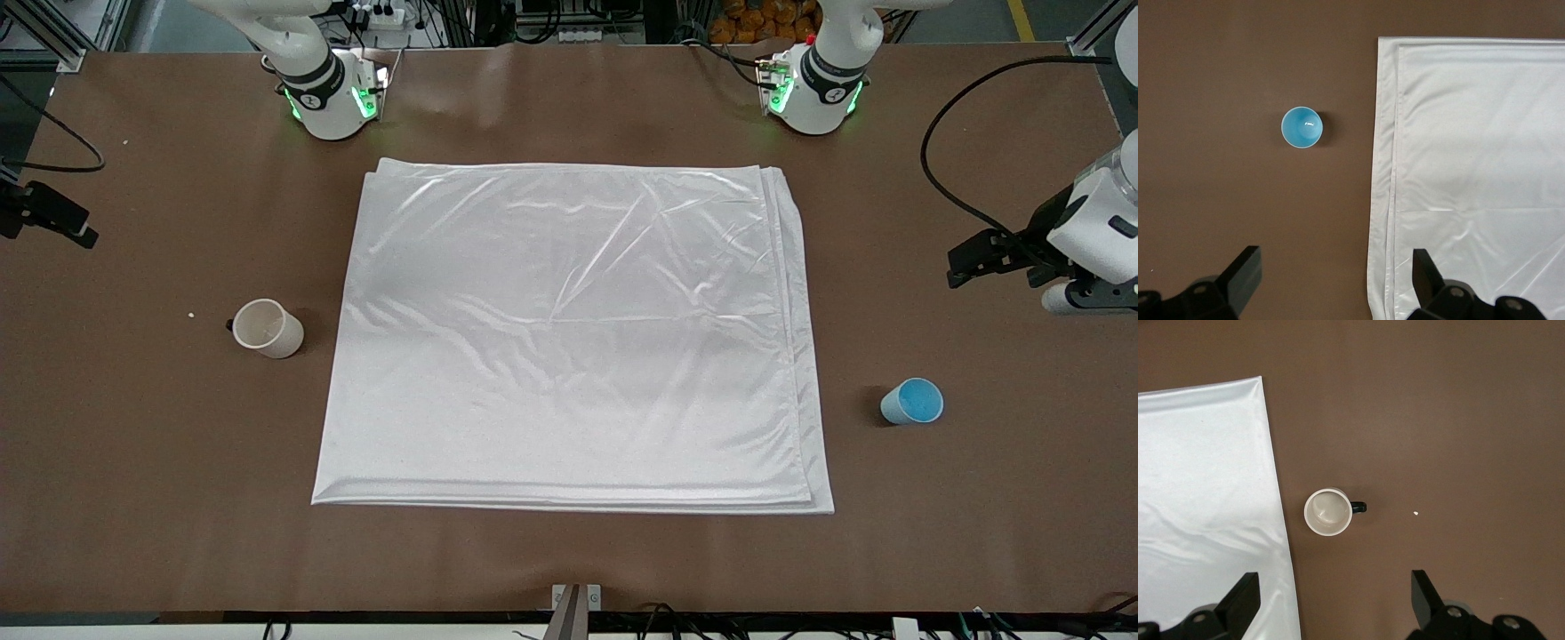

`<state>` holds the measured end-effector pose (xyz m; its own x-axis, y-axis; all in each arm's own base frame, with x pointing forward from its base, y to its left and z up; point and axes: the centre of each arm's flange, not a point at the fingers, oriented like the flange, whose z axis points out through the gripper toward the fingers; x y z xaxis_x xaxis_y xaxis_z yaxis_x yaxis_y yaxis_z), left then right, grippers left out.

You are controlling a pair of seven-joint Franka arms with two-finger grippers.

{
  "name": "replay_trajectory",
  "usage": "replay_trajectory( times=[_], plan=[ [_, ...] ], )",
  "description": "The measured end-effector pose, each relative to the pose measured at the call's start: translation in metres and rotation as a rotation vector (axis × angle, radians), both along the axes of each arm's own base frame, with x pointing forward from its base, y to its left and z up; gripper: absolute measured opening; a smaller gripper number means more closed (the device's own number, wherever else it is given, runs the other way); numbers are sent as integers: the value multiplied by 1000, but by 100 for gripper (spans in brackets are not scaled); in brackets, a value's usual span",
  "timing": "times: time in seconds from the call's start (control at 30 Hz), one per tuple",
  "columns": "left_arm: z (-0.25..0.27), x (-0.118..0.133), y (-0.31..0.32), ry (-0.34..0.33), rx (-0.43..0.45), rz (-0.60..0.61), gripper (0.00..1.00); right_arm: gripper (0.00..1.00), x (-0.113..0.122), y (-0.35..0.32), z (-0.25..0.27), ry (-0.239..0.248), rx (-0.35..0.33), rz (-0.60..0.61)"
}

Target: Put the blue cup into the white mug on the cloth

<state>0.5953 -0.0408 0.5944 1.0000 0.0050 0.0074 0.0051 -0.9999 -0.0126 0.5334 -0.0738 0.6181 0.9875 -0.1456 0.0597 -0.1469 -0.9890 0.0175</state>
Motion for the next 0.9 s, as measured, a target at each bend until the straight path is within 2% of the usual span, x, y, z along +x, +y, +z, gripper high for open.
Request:
replay_trajectory(
  times=[0.63,0.9],
  plan=[
    [-4,1,3,7,1,5,100,100,3,0,-1,-11,-2,0],
    [-62,27,19,72,10,35,100,100,7,-1,-5,-15,-3,0]
  ],
)
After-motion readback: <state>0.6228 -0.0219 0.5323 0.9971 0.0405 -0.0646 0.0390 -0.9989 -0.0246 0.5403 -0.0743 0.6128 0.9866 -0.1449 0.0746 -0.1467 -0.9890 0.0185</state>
